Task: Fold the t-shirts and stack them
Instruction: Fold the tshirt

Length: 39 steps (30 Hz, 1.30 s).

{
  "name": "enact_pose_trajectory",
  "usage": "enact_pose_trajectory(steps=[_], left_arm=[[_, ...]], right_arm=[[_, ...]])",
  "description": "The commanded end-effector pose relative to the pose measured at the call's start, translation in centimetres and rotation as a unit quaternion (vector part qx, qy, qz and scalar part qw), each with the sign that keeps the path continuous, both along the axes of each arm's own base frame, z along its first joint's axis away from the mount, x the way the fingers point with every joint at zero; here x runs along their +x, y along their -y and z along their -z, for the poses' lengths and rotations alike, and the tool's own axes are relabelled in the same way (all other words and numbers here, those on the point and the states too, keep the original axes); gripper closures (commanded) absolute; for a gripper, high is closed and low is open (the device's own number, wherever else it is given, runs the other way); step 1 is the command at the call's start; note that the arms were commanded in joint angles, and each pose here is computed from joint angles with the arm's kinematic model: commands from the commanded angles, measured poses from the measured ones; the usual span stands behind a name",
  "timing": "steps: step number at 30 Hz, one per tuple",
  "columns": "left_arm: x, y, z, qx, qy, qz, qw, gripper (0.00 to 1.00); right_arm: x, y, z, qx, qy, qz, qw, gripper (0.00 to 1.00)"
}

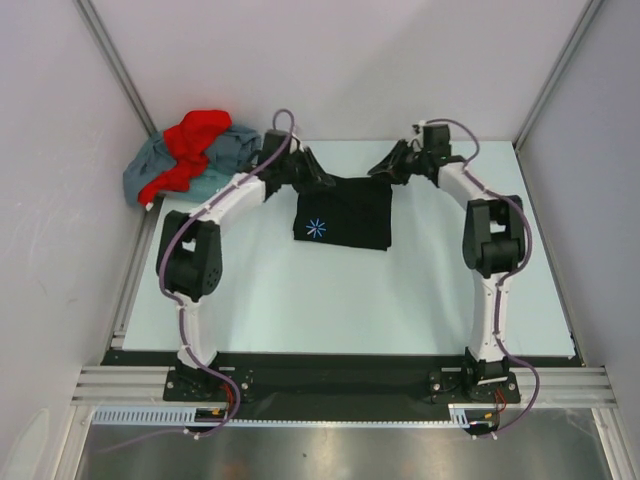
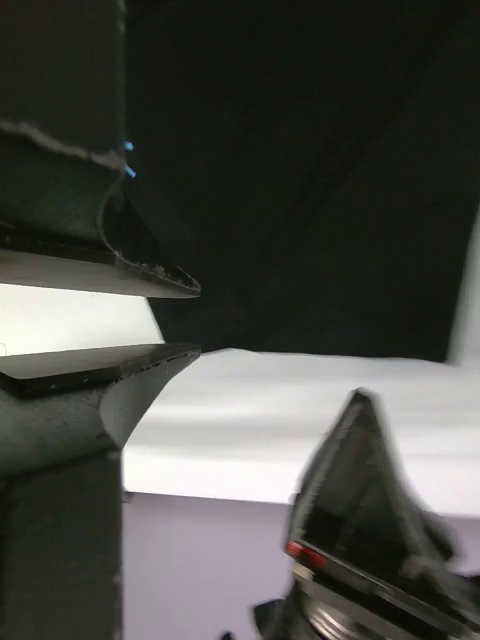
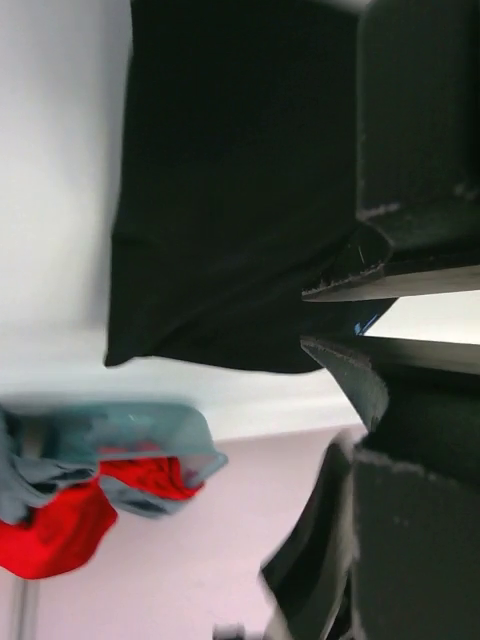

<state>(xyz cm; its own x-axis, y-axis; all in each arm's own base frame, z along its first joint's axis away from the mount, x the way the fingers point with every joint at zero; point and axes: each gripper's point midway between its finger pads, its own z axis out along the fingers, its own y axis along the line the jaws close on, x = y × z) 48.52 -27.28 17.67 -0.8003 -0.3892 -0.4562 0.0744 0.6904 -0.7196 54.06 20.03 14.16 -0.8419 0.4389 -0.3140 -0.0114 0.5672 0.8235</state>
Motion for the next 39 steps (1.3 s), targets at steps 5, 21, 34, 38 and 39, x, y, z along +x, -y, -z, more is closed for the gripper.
enact_pose_trajectory(steps=[5,21,34,38,39], left_arm=[[-0.9,-0.5,7.0,-0.001,-0.049,0.041,0.998,0.71],[-3.8,-9.3,13.8,0.121,-0.086,0.036,0.988,0.7],[3.5,-3.3,3.3,-0.055,0.027,0.05,0.997,0.53],[5.9,-2.2,6.1,-0.095,0.008,0.017,0.995,0.54],[7.0,-1.9,5.7,-0.111,0.002,0.004,0.994,0.54]], right_arm=[[3.4,-3.9,3.5,0.09,-0.006,-0.006,0.996,0.77],[7.5,3.5,8.8,0.104,-0.047,0.055,0.992,0.76],[3.3,1.5,-2.9,0.098,0.009,0.0,0.995,0.68],[-1.6,-2.9,-1.1,0.105,-0.02,-0.055,0.993,0.69],[-3.2,-3.7,0.3,0.106,-0.034,-0.067,0.992,0.7]])
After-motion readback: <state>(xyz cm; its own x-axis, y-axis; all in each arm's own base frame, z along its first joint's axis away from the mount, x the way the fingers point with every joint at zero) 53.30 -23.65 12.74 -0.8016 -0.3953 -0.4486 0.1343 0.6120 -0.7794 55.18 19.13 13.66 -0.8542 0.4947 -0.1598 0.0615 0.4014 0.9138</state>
